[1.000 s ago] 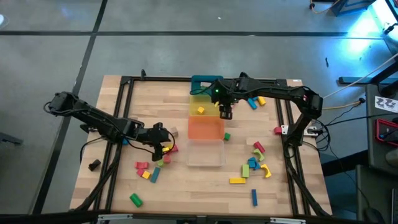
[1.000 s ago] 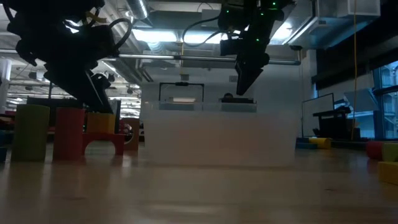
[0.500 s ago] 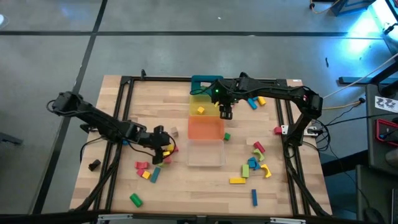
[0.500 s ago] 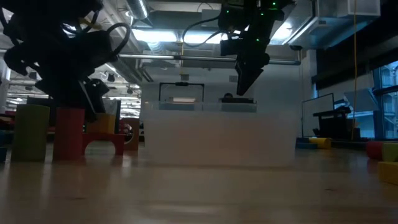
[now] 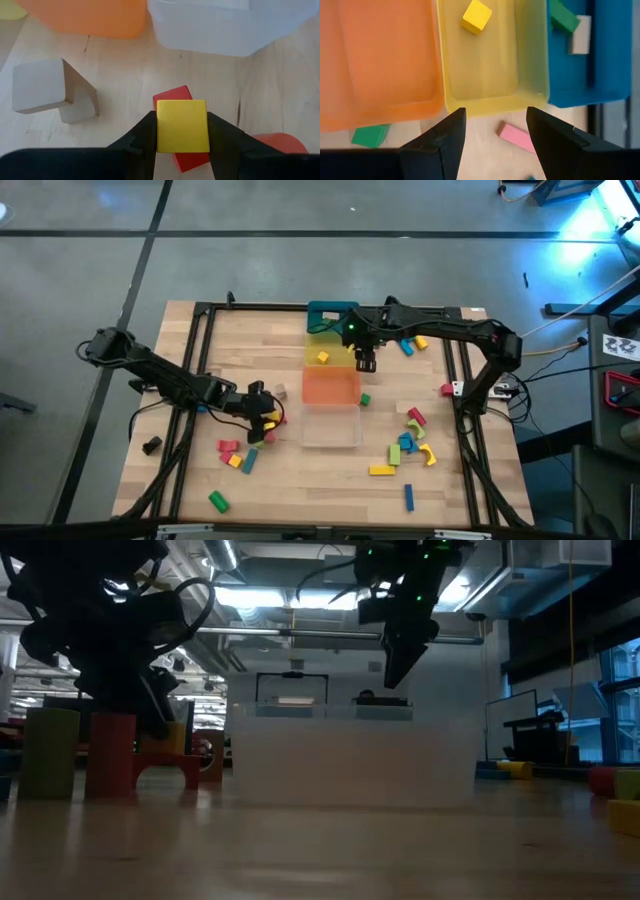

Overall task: Sort blocks by size
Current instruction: Put the yellow square block into the yellow bin

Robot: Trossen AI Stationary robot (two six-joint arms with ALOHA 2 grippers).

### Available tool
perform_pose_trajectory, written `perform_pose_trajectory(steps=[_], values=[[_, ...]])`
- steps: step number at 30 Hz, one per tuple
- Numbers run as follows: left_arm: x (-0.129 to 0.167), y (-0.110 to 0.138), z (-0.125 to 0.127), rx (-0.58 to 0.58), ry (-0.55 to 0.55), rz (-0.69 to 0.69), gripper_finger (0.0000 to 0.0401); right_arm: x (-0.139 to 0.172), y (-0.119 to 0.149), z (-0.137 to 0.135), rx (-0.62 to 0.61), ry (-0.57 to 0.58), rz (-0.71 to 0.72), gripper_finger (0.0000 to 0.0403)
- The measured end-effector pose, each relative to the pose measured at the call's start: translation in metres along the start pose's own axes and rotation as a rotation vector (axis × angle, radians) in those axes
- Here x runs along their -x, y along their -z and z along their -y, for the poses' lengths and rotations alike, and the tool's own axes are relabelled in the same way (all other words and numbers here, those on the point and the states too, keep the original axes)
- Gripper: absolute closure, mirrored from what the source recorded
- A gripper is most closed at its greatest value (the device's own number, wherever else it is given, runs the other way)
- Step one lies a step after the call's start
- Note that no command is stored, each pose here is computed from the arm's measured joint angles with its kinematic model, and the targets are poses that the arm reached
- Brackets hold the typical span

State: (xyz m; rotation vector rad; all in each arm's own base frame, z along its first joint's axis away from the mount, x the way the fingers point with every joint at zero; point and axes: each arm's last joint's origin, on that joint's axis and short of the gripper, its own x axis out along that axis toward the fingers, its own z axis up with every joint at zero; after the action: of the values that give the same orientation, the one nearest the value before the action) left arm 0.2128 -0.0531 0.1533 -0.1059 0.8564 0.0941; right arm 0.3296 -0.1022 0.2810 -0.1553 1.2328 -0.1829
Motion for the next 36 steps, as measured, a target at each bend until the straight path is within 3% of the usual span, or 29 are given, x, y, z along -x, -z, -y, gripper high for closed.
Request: perform_pose_trajectory(steps=[8,12,20,28,36], values=[[0.009,-0.035,0.002,0.006,0.018,0.092,0.0283,0.043,0.015,-0.014,0.047,0.052,-0.004,0.0194],[0.018,-0.061,-0.001,-0.065,0.011,0.171,0.0283,0.065,0.022,-0.025,0.067,0.042,0.023,0.0194],[0.023,-0.099,-0.035,-0.159,-0.199,0.378,0.028,0.09,0.034,-0.05,-0.003,-0.002,0.028,0.0194],[-0.003,-0.114,-0.082,-0.138,-0.354,0.461,0.0277,0.094,0.034,-0.075,-0.025,-0.043,0.015,0.0194],[-0.045,-0.108,-0.115,-0.095,-0.432,0.434,0.0275,0.101,0.04,-0.103,-0.082,-0.087,-0.036,0.0194]])
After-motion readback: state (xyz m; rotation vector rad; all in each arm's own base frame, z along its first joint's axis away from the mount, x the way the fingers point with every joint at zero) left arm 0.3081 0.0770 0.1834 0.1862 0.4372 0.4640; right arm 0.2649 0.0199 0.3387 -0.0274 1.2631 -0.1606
